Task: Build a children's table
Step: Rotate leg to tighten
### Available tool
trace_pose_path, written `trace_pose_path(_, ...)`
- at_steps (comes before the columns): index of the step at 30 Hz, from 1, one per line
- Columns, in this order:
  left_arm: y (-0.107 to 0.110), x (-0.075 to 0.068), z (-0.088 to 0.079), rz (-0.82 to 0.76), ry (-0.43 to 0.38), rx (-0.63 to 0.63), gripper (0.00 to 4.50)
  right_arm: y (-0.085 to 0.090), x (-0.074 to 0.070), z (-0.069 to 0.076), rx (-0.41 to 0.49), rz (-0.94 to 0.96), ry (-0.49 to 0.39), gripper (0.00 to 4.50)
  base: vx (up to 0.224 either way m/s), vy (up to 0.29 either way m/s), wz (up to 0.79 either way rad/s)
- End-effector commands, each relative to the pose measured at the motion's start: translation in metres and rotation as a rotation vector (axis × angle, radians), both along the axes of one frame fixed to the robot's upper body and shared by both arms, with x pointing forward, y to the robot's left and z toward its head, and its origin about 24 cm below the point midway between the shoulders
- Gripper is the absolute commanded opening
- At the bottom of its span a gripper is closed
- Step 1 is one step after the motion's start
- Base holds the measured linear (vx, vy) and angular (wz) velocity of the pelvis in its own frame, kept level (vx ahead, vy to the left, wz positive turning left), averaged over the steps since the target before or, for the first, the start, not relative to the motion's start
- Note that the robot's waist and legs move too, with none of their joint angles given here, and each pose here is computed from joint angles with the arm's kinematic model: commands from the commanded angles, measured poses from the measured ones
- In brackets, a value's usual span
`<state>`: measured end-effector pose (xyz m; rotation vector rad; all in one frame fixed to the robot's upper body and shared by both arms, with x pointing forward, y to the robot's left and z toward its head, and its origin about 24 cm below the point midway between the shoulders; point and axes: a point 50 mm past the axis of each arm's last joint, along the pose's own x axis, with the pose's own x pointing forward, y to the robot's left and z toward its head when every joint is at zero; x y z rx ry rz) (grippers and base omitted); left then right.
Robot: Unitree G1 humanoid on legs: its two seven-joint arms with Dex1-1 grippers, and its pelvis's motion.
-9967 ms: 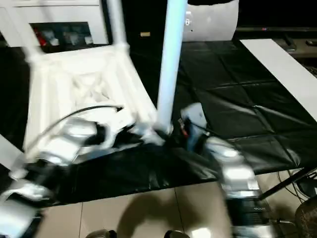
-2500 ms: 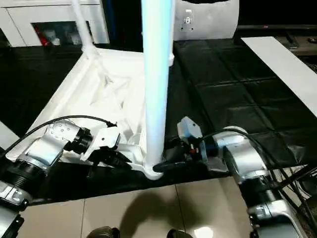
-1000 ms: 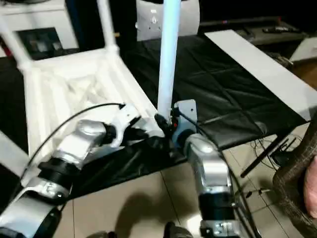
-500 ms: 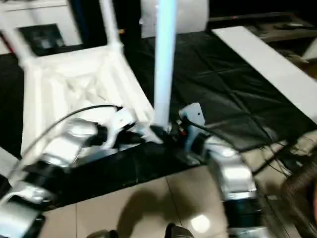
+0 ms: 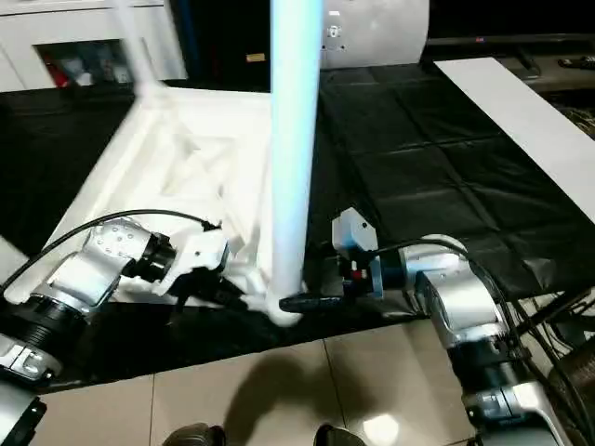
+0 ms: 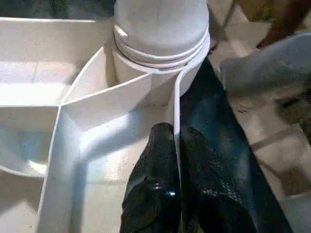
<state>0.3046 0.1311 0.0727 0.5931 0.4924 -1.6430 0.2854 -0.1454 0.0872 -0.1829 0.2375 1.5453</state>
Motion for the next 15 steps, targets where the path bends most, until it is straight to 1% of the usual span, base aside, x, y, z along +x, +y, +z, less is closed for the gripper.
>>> trace_pose_path(1,-0.0103,-0.009,-0.0105,-0.117,0.057,0.057,0.0,0.0018,0.0003,0.0011,-0.009,0.051,0.009,3.37,0.0,0.0,0.0)
trace_pose_path(3,-0.0114,-0.0085,-0.0107,-0.133,0.055,0.061,0.0,0.0041,0.0008,-0.0016,-0.016,0.092,0.031,3.28,0.0,0.0,0.0)
trace_pose_path(4,-0.0116,-0.0083,-0.0106,-0.137,0.055,0.061,0.0,0.0049,0.0012,-0.0022,-0.016,0.1,0.036,3.16,0.0,0.0,0.0)
trace_pose_path(5,-0.0116,-0.0082,-0.0105,-0.141,0.056,0.062,0.0,0.0054,0.0019,-0.0027,-0.014,0.108,0.041,2.93,0.0,0.0,0.0)
trace_pose_path(8,-0.0114,-0.0082,-0.0106,-0.149,0.058,0.065,0.0,0.0061,0.0032,-0.0034,-0.012,0.117,0.045,2.81,0.0,0.0,0.0)
trace_pose_path(10,-0.0113,-0.0082,-0.0106,-0.155,0.06,0.068,0.0,0.0066,0.004,-0.0038,-0.011,0.122,0.048,2.58,0.0,0.0,0.0)
trace_pose_path(12,-0.0111,-0.0083,-0.0108,-0.158,0.062,0.069,0.0,0.0068,0.0045,-0.0039,-0.009,0.128,0.051,2.44,0.0,0.0,0.0)
trace_pose_path(13,-0.0108,-0.0084,-0.0111,-0.159,0.064,0.07,0.0,0.0069,0.0048,-0.0039,-0.008,0.132,0.054,2.26,0.0,0.0,0.0)
trace_pose_path(14,-0.01,-0.0084,-0.0118,-0.16,0.066,0.072,0.0,0.0069,0.005,-0.0041,-0.006,0.14,0.059,2.26,0.0,0.0,0.0)
trace_pose_path(15,-0.0097,-0.0083,-0.012,-0.161,0.066,0.073,0.0,0.007,0.0051,-0.0042,-0.005,0.144,0.062,2.15,0.0,0.0,0.0)
